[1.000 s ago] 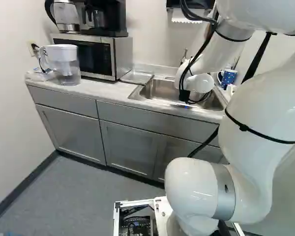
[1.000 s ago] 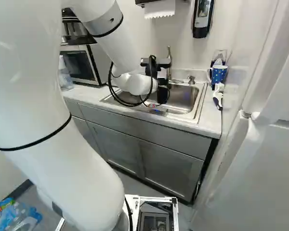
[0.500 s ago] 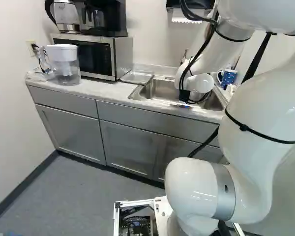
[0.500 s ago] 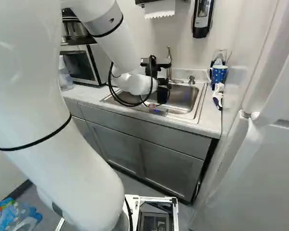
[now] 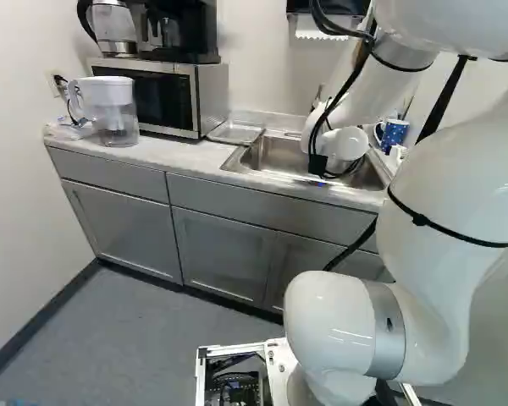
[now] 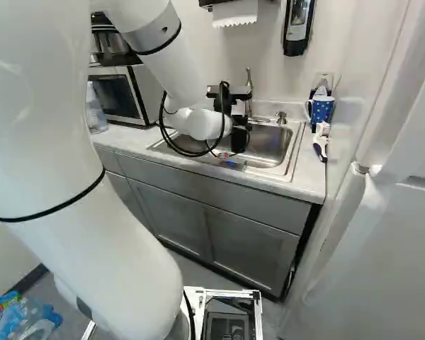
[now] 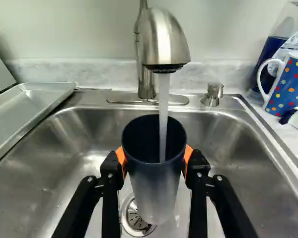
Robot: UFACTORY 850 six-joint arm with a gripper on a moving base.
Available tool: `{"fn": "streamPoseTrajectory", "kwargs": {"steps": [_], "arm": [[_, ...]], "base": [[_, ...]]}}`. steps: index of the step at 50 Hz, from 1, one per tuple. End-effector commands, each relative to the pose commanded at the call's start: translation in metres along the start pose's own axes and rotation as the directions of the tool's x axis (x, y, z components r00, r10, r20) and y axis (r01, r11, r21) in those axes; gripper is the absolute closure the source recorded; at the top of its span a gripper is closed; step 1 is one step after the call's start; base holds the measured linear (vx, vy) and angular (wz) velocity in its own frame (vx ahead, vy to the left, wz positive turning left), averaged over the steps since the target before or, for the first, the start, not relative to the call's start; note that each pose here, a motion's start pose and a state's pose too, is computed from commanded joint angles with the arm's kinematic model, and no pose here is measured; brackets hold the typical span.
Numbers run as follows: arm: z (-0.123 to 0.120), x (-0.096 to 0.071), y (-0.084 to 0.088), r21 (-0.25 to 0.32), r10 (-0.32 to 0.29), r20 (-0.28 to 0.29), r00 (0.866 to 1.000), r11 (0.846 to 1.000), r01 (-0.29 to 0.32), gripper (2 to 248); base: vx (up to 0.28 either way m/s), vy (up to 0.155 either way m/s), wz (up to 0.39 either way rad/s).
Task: Rinse the cup and place it in the tray
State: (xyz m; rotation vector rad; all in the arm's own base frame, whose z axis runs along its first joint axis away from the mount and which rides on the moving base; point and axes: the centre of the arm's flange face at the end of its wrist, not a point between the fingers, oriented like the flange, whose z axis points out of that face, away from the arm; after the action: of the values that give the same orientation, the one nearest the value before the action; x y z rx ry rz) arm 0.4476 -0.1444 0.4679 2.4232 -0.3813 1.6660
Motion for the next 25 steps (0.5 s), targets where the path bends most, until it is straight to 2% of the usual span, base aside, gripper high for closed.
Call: {"fn": "streamPoseTrajectory", "kwargs": {"steps": [25], "arm": [[0.0,0.0,0.0,0.0,0.0,0.0,1.0,1.0,0.0,125]], "base": [[0.0,0.0,0.0]]}}
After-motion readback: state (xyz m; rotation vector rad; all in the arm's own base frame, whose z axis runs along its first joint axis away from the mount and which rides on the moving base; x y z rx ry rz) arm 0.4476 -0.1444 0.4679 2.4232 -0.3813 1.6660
